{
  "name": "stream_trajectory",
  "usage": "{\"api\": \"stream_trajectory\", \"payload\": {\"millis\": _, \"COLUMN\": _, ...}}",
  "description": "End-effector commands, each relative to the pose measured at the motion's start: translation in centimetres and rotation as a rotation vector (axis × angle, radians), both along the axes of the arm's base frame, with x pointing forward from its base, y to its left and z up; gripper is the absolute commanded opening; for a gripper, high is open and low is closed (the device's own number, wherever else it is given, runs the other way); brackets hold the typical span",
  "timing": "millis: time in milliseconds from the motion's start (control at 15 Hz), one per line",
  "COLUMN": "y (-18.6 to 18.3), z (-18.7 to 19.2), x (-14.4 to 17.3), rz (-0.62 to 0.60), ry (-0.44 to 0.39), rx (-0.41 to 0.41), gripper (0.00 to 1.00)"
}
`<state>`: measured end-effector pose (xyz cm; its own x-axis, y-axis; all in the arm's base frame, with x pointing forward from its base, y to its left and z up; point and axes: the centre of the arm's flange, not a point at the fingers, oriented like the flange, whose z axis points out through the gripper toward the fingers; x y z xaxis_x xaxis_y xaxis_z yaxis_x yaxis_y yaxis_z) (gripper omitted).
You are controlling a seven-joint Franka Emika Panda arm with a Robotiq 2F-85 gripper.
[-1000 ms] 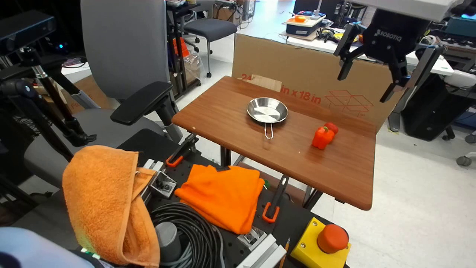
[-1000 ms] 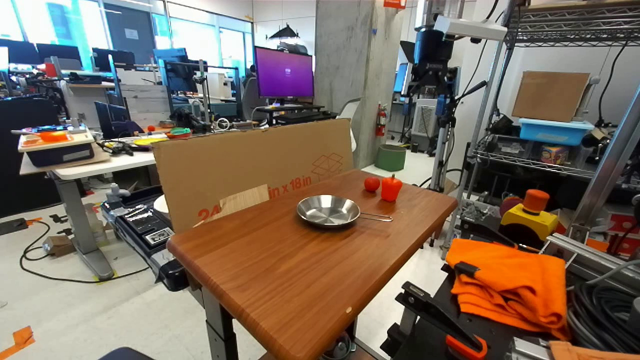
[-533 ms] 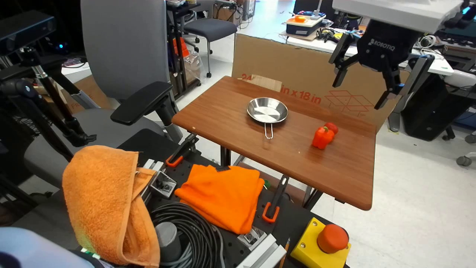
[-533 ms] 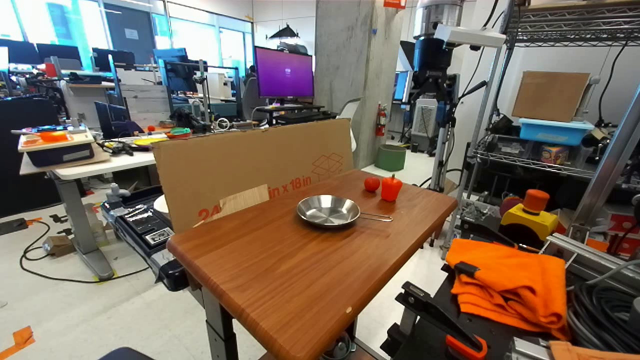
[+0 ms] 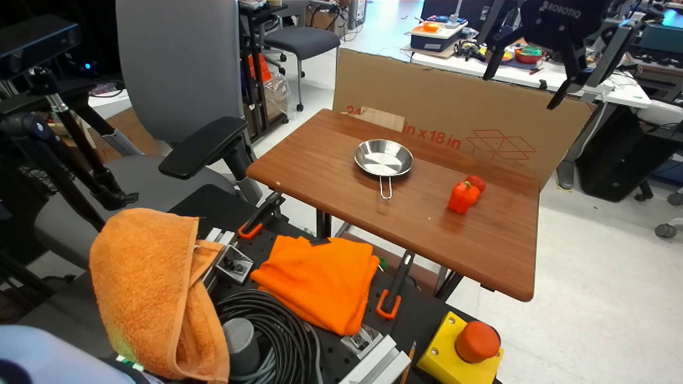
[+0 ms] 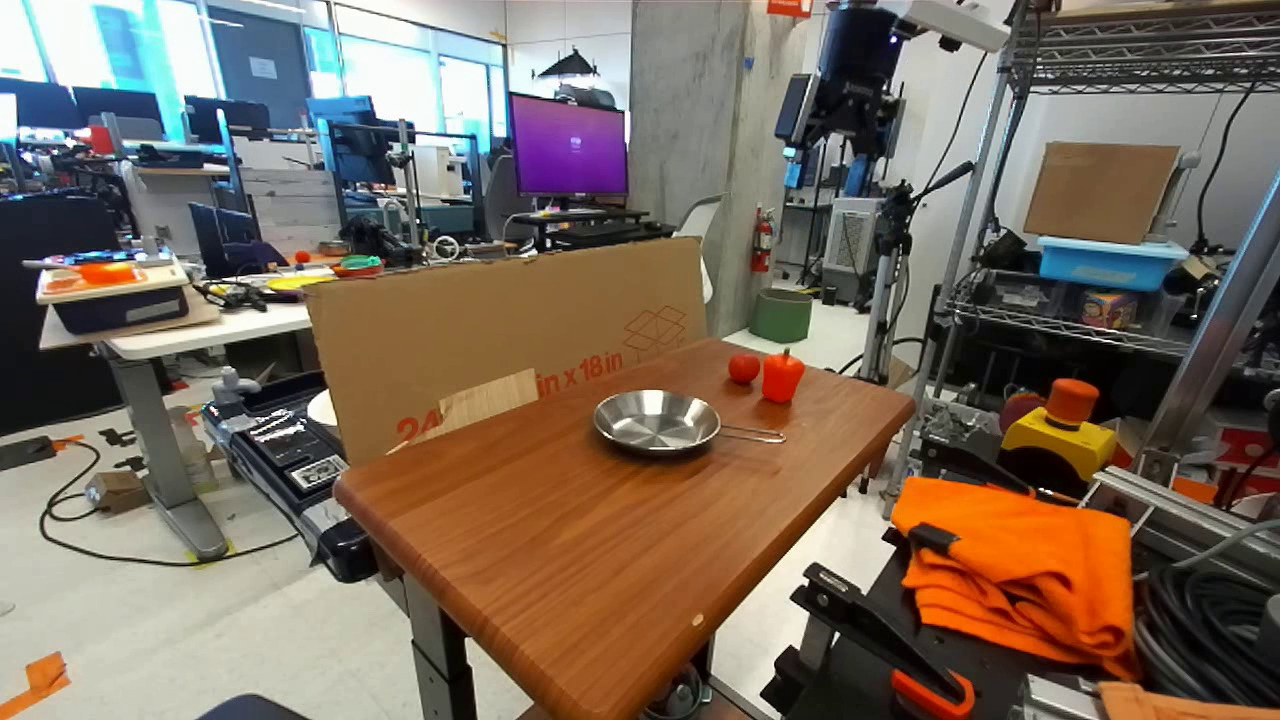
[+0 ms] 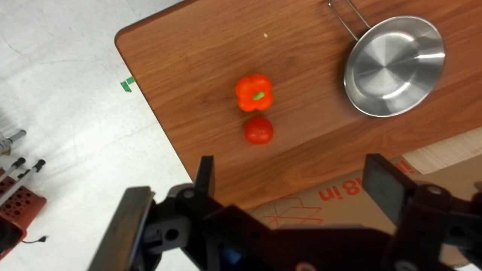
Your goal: Put the pepper on the pan
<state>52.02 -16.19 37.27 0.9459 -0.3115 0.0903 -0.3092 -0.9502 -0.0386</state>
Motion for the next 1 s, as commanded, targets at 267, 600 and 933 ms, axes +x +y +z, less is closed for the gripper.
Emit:
{"api": "stream_trajectory", "payload": {"millis": 267, "y": 0.0, "z": 2.5, "x": -0.9, "rz": 0.101, "ry": -0.083, "rx": 0.032, "gripper": 1.00}}
{"api": "stream_trajectory", "payload": {"millis": 600, "y": -1.1, "z": 1.3, "x": -0.7, "rz": 0.101, "ry": -0.053, "rx": 0.028, "gripper": 1.00}}
{"api": "stream_trajectory", "payload": {"millis": 933, "y": -2.4, "z": -1.2, "x": -0.6, "rz": 0.074, "ry": 0.004, "rx": 0.040, "gripper": 1.00}}
